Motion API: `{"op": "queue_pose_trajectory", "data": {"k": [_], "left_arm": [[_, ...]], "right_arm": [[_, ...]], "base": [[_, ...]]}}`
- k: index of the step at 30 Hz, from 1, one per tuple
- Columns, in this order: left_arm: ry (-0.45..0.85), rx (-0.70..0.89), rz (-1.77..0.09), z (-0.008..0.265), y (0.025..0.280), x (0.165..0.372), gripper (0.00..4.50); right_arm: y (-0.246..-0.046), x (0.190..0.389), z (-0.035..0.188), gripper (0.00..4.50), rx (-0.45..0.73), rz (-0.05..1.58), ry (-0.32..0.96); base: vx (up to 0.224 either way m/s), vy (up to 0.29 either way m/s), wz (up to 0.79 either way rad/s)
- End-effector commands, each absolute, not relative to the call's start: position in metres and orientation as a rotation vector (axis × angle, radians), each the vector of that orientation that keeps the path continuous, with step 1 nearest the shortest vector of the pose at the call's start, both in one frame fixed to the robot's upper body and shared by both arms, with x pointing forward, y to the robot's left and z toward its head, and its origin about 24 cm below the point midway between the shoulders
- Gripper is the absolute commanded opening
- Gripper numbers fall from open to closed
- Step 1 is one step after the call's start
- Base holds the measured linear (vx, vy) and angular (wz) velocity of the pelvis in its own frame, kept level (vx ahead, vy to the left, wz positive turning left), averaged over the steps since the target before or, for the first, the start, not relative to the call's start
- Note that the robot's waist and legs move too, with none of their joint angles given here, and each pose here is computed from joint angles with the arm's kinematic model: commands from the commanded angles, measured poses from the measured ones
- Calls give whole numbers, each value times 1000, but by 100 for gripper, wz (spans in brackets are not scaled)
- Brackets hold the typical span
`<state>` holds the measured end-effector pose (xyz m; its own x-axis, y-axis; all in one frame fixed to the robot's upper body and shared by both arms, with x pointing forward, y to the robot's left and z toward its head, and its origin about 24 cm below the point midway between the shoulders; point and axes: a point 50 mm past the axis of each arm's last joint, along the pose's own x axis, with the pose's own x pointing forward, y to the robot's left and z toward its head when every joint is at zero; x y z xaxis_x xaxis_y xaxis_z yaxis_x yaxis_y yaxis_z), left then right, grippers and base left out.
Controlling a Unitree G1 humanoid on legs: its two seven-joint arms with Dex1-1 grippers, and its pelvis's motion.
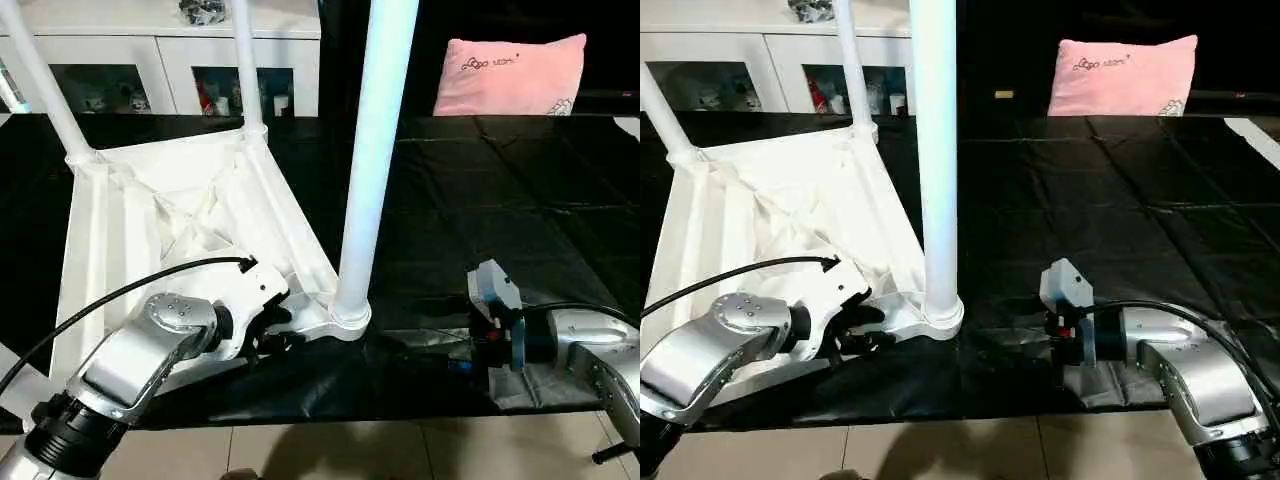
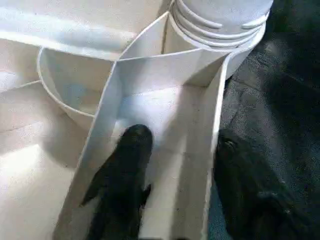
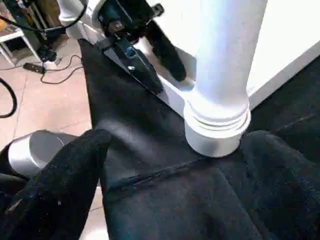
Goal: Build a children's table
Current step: Rotate table base
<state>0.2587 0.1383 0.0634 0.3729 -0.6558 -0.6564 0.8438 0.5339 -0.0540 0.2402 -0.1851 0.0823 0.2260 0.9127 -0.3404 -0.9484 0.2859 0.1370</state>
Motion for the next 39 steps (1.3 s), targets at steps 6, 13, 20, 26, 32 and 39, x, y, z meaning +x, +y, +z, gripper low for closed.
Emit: {"op": "queue_pose_trajectory", "data": {"k": [6,13,20,26,32,39], "left_arm": [[691,321,-972,62,139,259,121],[692,352,-985,60,141,261,76],[657,431,-1088,58,144,261,29],[580,492,-1184,59,156,273,6],[493,520,-1282,63,161,288,6],[475,489,-1390,61,154,289,6]], "right_arm": [[-183,241,84,450,-129,1290,394],[-181,242,83,450,-132,1291,393],[-178,243,83,450,-134,1287,383],[-174,248,83,450,-138,1274,355],[-170,254,82,450,-140,1253,329],[-163,259,77,450,-156,1232,312]], "base": [[0,0,0],[0,0,0],[0,0,0],[0,0,0],[0,0,0],[0,0,0]]}}
